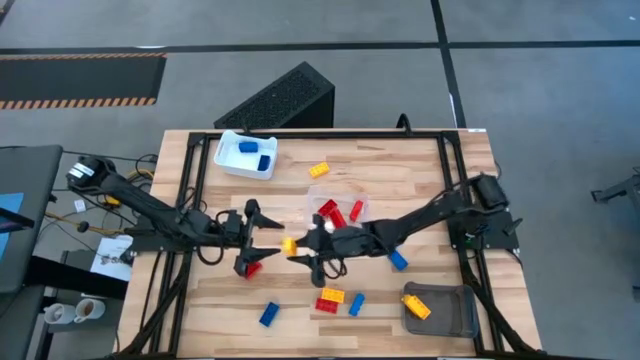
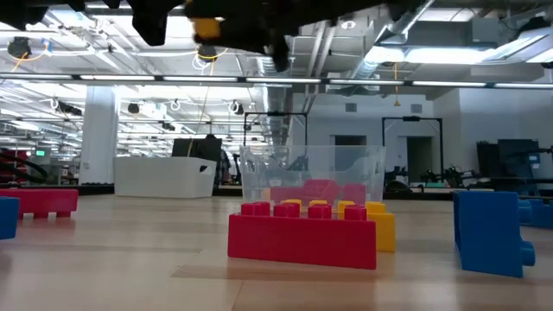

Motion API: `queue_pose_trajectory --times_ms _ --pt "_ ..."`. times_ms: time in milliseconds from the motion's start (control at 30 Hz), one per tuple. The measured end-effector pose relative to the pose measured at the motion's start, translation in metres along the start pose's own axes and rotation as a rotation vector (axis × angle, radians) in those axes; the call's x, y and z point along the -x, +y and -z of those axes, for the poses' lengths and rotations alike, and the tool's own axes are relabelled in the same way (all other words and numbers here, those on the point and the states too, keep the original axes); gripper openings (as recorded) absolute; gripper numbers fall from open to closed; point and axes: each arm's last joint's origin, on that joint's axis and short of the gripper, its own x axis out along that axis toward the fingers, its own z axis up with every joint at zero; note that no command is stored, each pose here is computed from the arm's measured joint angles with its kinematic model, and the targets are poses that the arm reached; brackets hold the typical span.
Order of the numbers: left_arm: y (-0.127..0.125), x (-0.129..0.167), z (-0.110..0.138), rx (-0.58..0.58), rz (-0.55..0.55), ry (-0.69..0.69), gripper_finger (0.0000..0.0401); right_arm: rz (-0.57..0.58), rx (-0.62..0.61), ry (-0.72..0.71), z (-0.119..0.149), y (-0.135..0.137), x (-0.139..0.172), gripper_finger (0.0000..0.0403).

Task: Sort & place blocks by color
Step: Put the yellow game piece into the black bin

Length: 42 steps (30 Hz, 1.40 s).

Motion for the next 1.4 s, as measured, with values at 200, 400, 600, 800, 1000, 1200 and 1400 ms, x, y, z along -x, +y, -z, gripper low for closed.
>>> queue_pose_trajectory --times_ms 200,400,600,800,1000,1200,1400 --pt "0.004 0.011 -0.006 0.011 -0.032 0.034 0.0296 0.023 -0.080 0.299 -0.014 0.022 0.057 0.0135" --pt "0.006 0.017 -0.010 0.035 -0.046 0.050 0.0295 0.090 -0.216 0.466 -0.016 0.059 0.124 0.0154" --pt "0.006 0.017 -0.008 0.042 -0.048 0.063 0.0295 0.159 -0.441 0.607 0.001 0.099 0.184 0.0147" --pt "0.006 0.017 -0.008 0.043 -0.047 0.063 0.0295 0.255 -0.650 0.748 0.029 0.132 0.229 0.0160" --pt "0.006 0.017 -0.009 0.044 -0.047 0.059 0.0294 0.386 -0.789 0.858 0.054 0.149 0.252 0.0164" --pt "0.007 0.017 -0.009 0.035 -0.065 0.053 0.0294 0.495 -0.864 1.024 0.069 0.155 0.255 0.0163" --pt "0.007 0.017 -0.009 0.016 -0.088 0.049 0.0294 0.566 -0.823 1.096 0.079 0.154 0.254 0.0190"
